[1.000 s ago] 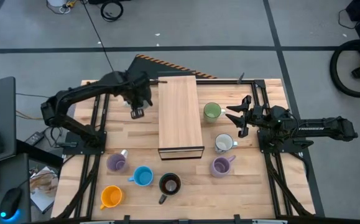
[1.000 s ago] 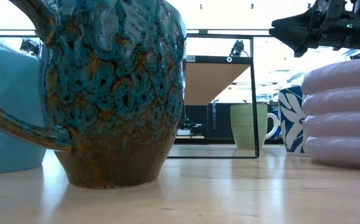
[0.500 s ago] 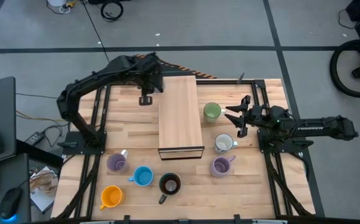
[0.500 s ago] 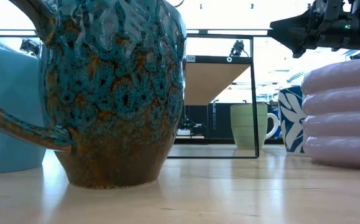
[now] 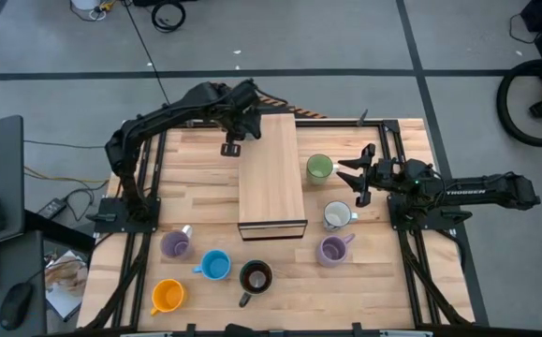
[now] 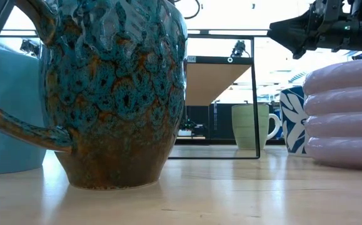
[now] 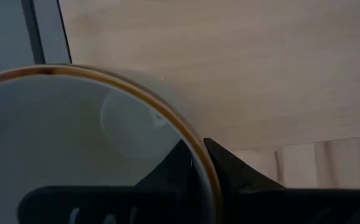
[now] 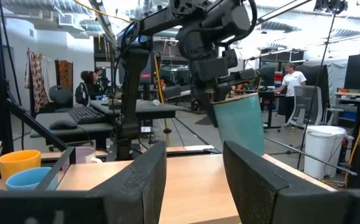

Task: Place coffee mugs
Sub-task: Put the blue mug on the shelf

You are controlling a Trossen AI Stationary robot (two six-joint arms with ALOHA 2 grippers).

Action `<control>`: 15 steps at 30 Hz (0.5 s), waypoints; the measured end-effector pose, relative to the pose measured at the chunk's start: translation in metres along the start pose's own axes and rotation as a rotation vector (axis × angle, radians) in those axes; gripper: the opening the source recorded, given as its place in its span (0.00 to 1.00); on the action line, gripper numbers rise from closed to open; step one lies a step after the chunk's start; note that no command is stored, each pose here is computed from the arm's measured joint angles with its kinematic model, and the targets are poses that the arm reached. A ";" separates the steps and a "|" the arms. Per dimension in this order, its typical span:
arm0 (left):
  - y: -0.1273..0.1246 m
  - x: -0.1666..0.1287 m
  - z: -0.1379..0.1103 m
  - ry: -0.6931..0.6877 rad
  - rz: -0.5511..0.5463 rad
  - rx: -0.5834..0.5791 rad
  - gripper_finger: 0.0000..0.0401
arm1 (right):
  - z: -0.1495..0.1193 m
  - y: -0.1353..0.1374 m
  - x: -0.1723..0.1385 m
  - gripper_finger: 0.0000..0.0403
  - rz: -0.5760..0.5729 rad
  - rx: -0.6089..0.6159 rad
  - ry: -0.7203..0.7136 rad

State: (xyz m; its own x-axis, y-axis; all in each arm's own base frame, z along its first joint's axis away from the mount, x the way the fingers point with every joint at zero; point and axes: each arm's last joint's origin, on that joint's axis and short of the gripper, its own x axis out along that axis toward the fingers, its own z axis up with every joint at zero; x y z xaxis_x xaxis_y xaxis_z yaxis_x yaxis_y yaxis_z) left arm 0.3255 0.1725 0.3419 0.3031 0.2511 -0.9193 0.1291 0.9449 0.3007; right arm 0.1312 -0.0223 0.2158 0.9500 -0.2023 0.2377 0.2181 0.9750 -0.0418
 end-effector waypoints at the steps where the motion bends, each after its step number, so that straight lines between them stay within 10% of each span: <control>1: 0.001 0.001 0.000 -0.003 0.008 -0.002 0.09 | 0.000 0.000 0.000 0.41 0.000 0.000 -0.001; 15: 0.005 0.001 0.001 -0.010 0.047 -0.007 0.23 | 0.000 0.000 0.000 0.41 0.001 0.000 0.003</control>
State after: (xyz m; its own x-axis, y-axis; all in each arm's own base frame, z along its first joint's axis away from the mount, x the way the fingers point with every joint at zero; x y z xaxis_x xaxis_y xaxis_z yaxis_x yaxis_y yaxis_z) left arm 0.3278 0.1776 0.3425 0.3183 0.2931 -0.9015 0.1076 0.9337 0.3416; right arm 0.1316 -0.0223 0.2154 0.9509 -0.2019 0.2346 0.2174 0.9752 -0.0422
